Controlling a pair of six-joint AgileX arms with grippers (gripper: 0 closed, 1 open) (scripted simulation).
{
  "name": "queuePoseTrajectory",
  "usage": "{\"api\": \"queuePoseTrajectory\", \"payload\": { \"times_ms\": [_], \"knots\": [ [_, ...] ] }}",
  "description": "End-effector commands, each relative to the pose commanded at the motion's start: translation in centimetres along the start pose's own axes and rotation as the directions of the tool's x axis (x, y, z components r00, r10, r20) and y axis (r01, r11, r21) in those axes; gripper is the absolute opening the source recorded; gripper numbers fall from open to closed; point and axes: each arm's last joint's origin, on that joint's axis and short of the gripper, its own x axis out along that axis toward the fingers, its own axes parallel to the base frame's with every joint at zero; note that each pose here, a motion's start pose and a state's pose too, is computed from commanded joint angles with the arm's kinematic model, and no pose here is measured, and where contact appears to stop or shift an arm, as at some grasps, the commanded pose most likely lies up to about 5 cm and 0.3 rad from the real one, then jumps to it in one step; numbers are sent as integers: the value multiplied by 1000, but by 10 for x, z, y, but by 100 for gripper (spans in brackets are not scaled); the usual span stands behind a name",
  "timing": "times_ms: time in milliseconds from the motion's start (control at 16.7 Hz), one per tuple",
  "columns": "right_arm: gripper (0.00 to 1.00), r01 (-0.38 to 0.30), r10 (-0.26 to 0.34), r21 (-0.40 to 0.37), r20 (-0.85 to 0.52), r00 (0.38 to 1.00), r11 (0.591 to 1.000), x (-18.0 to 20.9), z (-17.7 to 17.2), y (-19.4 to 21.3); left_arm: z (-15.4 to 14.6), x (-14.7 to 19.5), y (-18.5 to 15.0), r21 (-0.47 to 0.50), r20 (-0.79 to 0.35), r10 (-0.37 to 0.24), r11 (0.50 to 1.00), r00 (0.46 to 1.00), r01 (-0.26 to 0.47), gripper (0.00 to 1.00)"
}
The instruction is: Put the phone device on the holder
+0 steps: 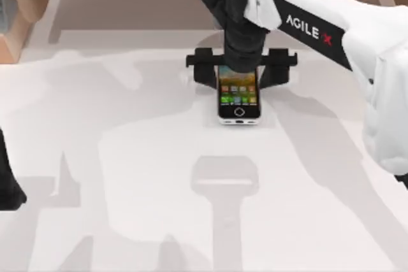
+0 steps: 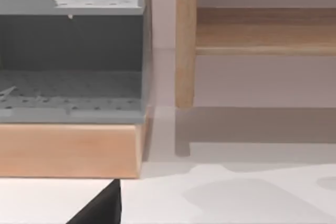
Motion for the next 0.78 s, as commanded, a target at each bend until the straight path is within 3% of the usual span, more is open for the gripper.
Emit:
{"api": "queuePoseTrajectory", "payload": {
  "times_ms": [420, 780],
  "knots": [
    [0, -7, 7, -3, 7, 1000, 1000, -10, 1, 1, 0, 0, 0, 0, 0, 0, 1000, 1000, 0, 100],
    [0, -94, 98, -49, 76, 992, 994, -50, -5, 1, 0, 0, 0, 0, 0, 0, 1000, 1000, 0, 100]
  ]
}}
